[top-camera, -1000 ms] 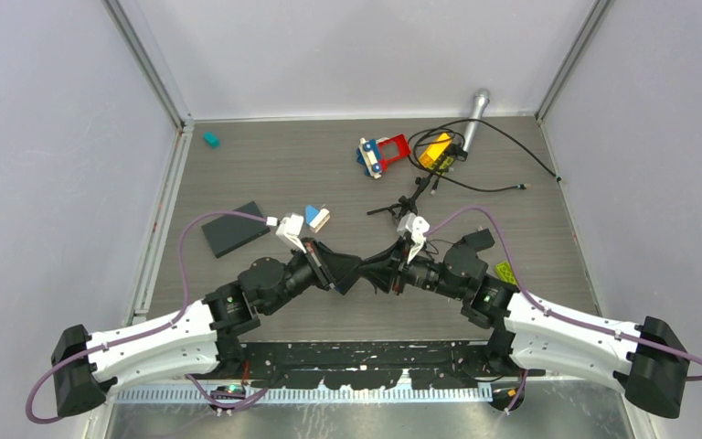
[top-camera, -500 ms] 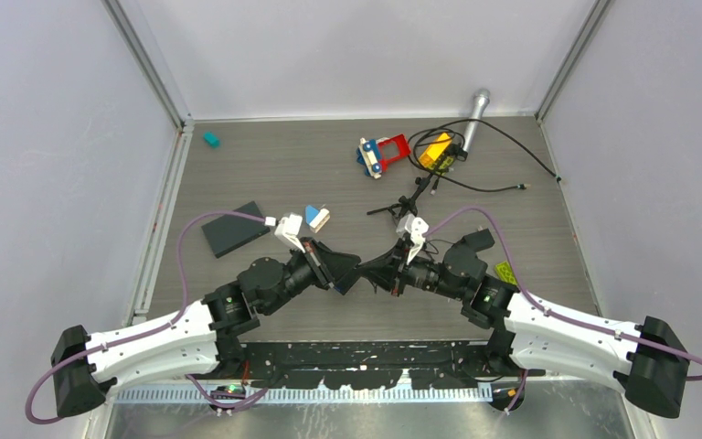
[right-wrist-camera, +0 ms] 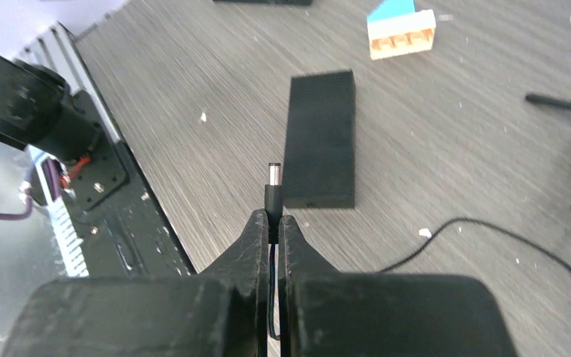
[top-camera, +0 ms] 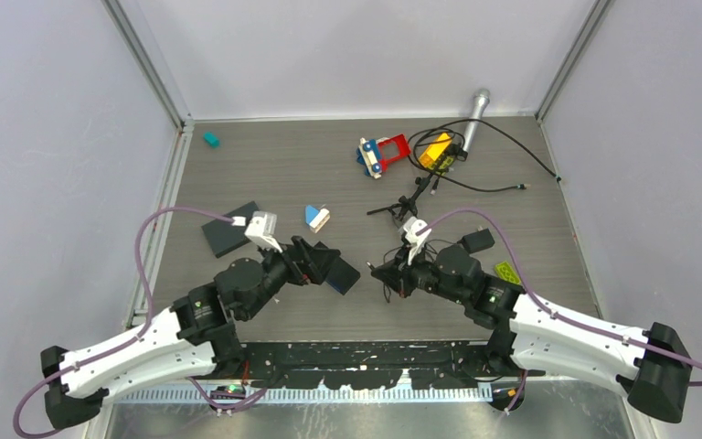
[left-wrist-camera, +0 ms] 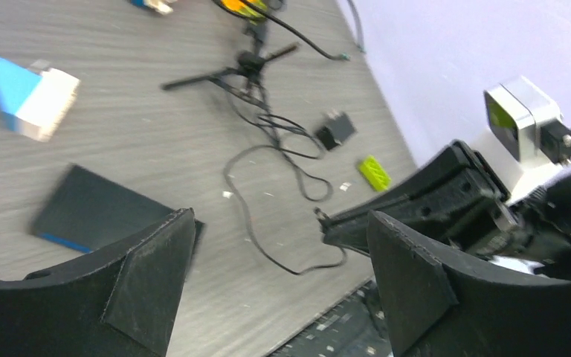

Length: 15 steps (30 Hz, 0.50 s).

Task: Insert the plug into the switch port
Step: Pick up the connector from the center of the board, then insert the connector into the switch port.

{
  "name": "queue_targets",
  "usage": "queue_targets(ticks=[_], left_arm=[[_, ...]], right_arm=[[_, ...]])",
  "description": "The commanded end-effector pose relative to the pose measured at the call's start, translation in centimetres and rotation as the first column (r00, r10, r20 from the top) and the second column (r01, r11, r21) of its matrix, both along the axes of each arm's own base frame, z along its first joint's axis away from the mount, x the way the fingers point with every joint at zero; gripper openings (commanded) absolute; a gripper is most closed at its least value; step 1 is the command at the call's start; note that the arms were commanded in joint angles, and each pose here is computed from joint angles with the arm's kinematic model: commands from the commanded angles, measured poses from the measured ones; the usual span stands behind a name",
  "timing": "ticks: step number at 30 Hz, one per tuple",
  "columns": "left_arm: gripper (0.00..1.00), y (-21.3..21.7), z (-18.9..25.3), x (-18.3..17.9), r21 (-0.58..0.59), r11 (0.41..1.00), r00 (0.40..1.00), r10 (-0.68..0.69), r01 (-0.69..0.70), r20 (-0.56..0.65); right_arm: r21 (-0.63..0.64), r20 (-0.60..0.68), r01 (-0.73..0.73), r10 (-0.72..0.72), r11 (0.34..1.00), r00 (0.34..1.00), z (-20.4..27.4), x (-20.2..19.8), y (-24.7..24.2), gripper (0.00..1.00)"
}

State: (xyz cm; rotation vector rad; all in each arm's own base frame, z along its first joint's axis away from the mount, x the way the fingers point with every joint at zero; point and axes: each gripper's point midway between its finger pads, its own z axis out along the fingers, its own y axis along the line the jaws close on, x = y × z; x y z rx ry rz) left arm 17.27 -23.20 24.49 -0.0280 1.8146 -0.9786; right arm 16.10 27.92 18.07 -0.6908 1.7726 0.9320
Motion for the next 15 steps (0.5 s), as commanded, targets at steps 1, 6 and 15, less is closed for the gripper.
queue_targets(ticks=[1, 6, 15], left_arm=[[0.86, 4.8, -2.7, 2.4, 0.274, 0.945, 0.983, 0.181, -0.18, 0.019], [0.88, 6.2, -7.1, 4.7, 0.447, 0.877, 0.966, 0.24, -0.175, -0.092], [0.9, 7.4, -7.9, 7.9, 0.567, 0.793, 0.954, 0.297, -0.221, -0.043]], right_arm=[[-0.076, -0.054, 0.052, -0.056, 0.996, 0.997, -1.7, 0.5, -0.8, 0.01], [-0.222, -0.108, 0.101, -0.128, 0.97, 0.986, -5.6, 0.8, -1.8, 0.0], [-0.611, 0.218, 0.45, -0.407, 0.652, 0.887, -3.7, 4.2, -7.3, 0.01]])
